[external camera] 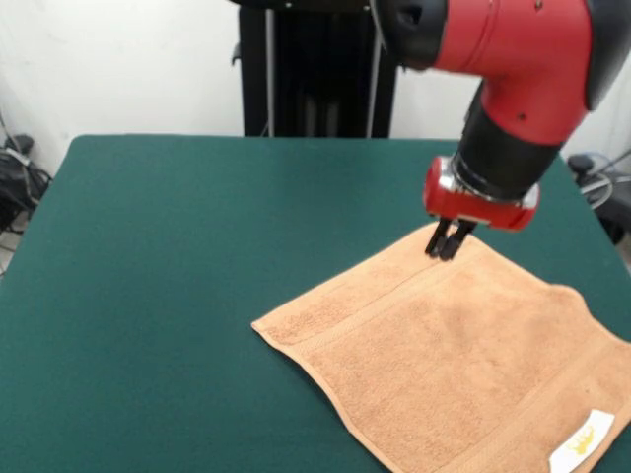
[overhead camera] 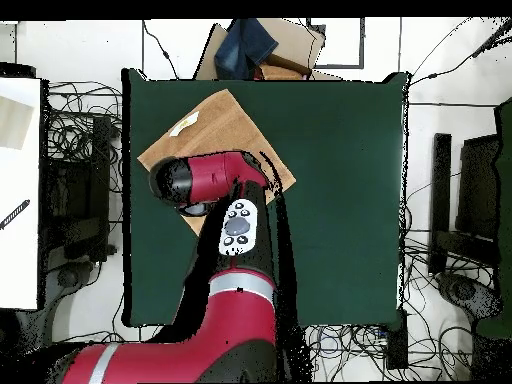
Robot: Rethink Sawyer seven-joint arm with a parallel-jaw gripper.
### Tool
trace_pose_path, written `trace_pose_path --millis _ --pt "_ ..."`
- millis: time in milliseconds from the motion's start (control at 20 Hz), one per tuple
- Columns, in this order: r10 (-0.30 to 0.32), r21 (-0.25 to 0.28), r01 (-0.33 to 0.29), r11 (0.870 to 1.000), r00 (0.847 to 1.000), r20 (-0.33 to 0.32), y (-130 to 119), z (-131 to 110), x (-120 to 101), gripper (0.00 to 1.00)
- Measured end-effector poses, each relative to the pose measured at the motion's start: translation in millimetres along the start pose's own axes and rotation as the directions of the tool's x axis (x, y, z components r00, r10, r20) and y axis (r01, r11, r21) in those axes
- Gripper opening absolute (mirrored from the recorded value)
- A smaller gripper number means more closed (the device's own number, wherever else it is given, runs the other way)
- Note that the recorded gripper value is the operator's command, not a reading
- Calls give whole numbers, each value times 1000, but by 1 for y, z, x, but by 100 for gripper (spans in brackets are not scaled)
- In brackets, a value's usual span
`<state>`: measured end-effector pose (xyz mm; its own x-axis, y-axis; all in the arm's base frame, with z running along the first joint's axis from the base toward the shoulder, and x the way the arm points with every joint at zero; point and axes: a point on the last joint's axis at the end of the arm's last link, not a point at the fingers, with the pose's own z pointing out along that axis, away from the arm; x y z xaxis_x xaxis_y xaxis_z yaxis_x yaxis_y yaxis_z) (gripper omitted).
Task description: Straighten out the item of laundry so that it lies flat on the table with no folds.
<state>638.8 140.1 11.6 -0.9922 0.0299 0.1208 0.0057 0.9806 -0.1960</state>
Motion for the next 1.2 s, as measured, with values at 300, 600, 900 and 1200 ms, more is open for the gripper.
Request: trace_pose_path --millis 300,600,900,1200 --pt "-25 85 26 996 1000 -11 14 27 17 0" --pt "-30 206 26 978 999 19 50 38 36 0" --pt "47 239 -63 969 996 72 91 53 40 0" --pt "150 209 -165 964 985 84 92 61 31 0"
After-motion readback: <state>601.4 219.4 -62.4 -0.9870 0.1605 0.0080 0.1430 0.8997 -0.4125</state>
